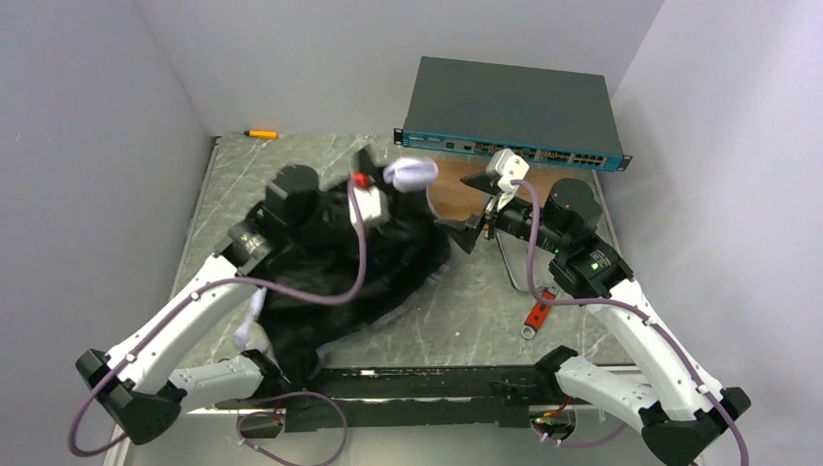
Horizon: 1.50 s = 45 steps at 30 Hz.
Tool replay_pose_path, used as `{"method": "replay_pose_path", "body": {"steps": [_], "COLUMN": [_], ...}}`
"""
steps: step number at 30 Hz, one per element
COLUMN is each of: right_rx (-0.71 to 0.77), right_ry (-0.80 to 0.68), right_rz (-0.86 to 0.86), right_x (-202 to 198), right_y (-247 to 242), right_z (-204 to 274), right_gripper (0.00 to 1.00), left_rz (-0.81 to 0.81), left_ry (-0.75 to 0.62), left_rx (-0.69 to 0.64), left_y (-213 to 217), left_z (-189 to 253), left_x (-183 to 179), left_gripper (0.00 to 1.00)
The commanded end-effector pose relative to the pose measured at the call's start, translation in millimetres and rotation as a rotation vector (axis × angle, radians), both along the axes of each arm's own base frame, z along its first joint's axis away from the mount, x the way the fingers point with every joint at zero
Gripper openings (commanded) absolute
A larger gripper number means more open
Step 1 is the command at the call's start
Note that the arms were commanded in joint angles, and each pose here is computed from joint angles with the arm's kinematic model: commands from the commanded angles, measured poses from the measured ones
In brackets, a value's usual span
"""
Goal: Open the umbrella
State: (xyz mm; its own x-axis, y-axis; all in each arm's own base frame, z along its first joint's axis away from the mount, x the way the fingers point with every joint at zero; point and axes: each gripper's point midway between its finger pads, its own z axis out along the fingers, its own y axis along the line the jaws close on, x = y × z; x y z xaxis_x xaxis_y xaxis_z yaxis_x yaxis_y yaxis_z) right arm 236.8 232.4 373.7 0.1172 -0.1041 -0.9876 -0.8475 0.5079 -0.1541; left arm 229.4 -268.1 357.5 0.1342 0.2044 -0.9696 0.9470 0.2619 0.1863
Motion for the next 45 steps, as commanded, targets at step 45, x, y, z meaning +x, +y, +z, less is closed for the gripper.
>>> {"method": "replay_pose_path", "body": {"steps": [45], "right_rx": [0.044], "right_ry": [0.095], "right_rz": [0.145], "right_x": [-14], "right_y": [19], "right_z": [-33], "right_gripper": [0.84], "left_rz": [-0.355], "left_ry": [-0.029], "left_rx": [-0.158], "left_y": [-75], "left_z": [94], "left_x": [-18], "left_gripper": [0.0]}}
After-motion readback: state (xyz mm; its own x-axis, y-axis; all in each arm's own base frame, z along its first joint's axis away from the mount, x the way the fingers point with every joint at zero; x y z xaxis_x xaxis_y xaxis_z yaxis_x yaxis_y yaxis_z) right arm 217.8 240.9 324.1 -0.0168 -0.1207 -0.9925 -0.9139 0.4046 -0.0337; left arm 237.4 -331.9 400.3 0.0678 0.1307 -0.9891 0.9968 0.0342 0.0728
